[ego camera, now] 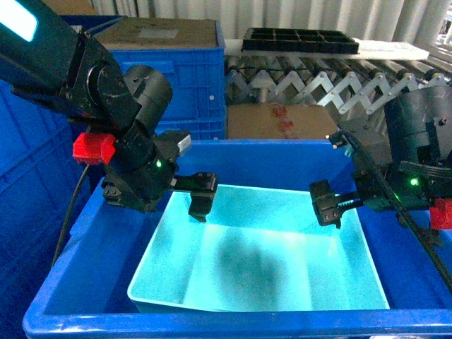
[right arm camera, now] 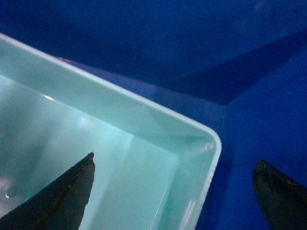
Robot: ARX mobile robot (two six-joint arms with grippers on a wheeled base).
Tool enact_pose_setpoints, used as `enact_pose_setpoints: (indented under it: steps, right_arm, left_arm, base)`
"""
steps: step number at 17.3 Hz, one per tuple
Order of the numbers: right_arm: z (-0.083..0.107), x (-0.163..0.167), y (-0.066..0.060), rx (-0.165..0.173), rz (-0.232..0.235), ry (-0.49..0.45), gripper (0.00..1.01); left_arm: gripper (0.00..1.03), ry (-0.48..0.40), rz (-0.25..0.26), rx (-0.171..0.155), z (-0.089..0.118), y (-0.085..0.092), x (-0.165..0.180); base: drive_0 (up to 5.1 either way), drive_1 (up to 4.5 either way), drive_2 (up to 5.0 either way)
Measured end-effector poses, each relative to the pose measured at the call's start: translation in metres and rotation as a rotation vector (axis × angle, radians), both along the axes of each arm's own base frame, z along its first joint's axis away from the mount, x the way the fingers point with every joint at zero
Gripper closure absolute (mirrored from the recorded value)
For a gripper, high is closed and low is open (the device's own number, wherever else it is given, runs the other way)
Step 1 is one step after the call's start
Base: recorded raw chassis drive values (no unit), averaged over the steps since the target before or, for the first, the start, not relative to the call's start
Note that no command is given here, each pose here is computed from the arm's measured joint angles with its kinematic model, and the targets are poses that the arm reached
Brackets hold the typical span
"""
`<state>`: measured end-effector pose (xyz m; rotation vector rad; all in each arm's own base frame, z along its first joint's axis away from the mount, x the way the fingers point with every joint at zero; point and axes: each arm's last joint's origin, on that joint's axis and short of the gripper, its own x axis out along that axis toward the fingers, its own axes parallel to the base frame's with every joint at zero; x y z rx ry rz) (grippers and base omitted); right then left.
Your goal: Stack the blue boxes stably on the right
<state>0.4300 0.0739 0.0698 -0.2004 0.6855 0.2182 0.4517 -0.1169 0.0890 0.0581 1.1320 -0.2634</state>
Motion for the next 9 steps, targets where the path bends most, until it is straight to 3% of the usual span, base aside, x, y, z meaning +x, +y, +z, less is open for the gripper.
enact_pose_setpoints:
  steps: [3, 5, 7, 9]
  right_arm:
    - [0.006, 0.002, 0.001, 0.018, -0.003, -0.013, 0.03]
    - [0.024, 0.006, 0.009, 0.06, 0.017, -0.059, 0.03]
    - [0.048, 0.009, 0.018, 0.094, 0.036, -0.128, 0.03]
    - [0.073, 0.011, 0.024, 0.126, 0.035, -0.186, 0.03]
  left_arm:
    - [0.05, -0.005, 0.002, -0.001, 0.002, 0.001, 0.0]
    - [0.05, -0.016, 0.008, -0.001, 0.008, 0.0, 0.003]
    - [0.05, -0.059, 0.029, -0.048, 0.03, -0.003, 0.011]
    - [0.05, -0.145, 0.061, -0.12, 0.071, -0.005, 0.016]
  base:
    - [0.0, 0.0, 0.0]
    - [0.0, 0.0, 0.0]
    - [0.0, 0.0, 0.0]
    - [0.0, 0.0, 0.0]
